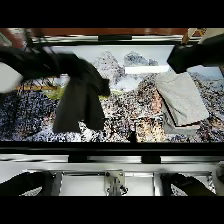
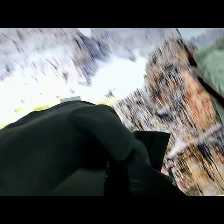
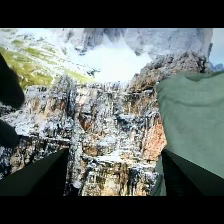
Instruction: Fold the shirts.
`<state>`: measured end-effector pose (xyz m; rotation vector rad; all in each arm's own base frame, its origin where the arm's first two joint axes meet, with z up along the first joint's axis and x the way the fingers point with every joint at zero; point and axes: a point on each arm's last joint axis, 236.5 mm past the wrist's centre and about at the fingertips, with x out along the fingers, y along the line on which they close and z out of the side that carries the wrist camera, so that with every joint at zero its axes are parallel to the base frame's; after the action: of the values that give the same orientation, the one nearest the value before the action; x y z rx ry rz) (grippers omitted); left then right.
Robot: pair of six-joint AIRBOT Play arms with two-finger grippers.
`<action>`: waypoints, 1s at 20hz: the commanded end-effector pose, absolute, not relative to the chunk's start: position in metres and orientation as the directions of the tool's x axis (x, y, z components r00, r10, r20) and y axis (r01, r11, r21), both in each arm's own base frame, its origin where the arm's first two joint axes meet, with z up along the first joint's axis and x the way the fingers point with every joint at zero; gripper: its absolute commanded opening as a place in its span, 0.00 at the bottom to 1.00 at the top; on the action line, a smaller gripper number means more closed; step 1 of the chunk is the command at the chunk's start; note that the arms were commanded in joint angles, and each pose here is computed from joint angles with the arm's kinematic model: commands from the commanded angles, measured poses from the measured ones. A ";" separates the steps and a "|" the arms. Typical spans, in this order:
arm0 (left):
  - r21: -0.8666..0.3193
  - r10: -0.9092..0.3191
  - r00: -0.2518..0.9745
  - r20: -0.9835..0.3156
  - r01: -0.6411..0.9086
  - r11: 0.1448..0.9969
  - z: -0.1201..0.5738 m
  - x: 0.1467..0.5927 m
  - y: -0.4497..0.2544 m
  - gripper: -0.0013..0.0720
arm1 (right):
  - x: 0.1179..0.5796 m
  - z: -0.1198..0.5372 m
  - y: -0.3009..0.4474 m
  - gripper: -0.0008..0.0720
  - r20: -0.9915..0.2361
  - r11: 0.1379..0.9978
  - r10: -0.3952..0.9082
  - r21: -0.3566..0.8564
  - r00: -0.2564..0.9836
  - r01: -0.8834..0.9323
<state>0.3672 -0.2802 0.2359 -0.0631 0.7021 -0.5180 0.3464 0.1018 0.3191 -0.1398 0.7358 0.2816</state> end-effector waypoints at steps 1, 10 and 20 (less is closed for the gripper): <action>-0.281 -0.462 0.427 -0.778 0.421 0.862 0.109 0.301 -0.339 0.18 | 0.301 0.327 0.087 0.96 -0.705 0.971 0.193 0.039 0.683 -0.234; 0.011 -0.073 0.257 -0.964 0.314 0.949 0.092 0.277 -0.147 0.89 | 0.295 0.182 0.070 0.96 -0.940 0.961 0.082 -0.014 0.332 -0.277; -0.330 -0.327 0.054 -0.944 -0.251 0.910 -0.070 0.192 -0.080 0.99 | 0.247 0.021 0.074 0.96 -0.923 0.923 0.384 0.385 -0.030 -0.021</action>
<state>0.2001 -0.0690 -0.0319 -0.2787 1.5546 -0.0820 0.2616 0.0659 0.0476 0.2030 1.5206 0.3111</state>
